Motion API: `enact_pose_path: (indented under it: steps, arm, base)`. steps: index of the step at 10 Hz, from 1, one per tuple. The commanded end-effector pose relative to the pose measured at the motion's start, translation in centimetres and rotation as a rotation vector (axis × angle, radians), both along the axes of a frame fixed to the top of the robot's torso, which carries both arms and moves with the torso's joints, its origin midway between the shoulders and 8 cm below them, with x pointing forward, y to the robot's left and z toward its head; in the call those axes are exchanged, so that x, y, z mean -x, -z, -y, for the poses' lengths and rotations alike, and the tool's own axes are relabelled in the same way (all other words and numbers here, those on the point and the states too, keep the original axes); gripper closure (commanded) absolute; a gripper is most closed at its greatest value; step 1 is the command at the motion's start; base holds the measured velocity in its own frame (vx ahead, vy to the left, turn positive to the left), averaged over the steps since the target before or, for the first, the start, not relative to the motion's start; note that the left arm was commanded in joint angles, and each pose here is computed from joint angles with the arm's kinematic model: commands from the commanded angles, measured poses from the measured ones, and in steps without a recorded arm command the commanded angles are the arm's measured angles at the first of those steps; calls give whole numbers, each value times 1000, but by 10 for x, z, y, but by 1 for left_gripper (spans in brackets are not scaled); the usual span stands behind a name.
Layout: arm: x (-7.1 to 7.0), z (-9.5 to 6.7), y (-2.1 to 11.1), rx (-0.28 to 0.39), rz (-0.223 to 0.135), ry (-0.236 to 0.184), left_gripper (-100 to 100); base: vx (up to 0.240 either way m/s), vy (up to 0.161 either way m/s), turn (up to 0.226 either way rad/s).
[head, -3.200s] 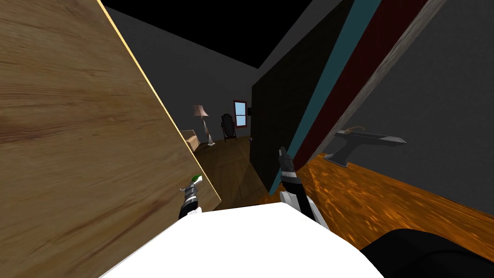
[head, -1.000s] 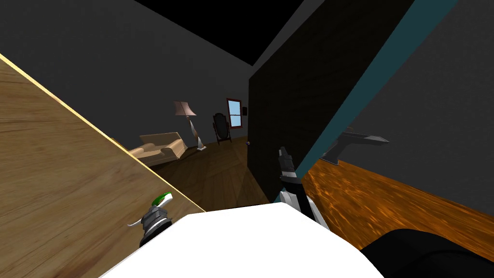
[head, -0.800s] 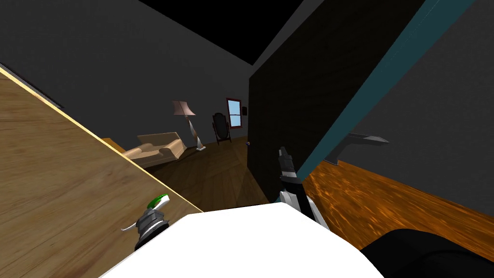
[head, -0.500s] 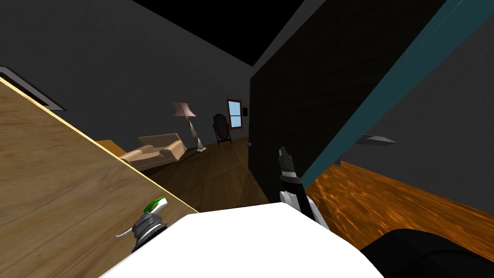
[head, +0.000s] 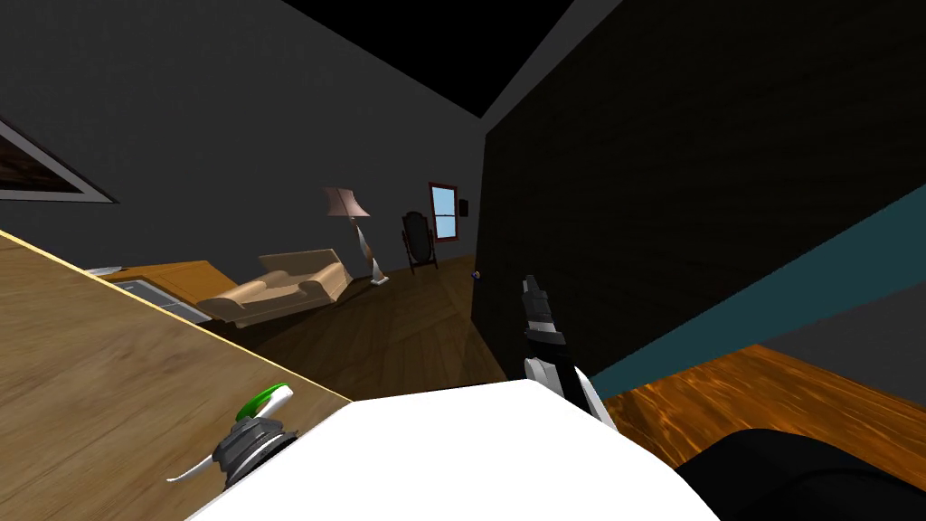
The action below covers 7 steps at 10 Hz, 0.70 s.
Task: Push the door open
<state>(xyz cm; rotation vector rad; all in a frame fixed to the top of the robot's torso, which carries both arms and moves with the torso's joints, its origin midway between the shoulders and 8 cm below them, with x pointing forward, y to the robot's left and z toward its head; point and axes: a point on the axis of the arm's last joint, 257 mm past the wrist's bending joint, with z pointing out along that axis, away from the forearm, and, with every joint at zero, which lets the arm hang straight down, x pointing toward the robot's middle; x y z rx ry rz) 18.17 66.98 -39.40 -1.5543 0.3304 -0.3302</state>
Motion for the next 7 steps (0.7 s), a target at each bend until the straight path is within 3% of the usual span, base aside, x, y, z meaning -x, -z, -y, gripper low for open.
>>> enact_pose_path:
  steps: [1, 3, 5, 7]
  arm:
    - [15, -5, -2, -7, 1, -38, 100]
    - [24, -8, -3, -8, 1, -60, 100]
    - [25, -9, -2, -9, 2, -62, 100]
    - [40, -15, -2, -9, 1, -99, 100]
  base:
    - [206, 84, 49]
    - [164, 75, 40]
    - [20, 20, 1]
    - [114, 97, 16]
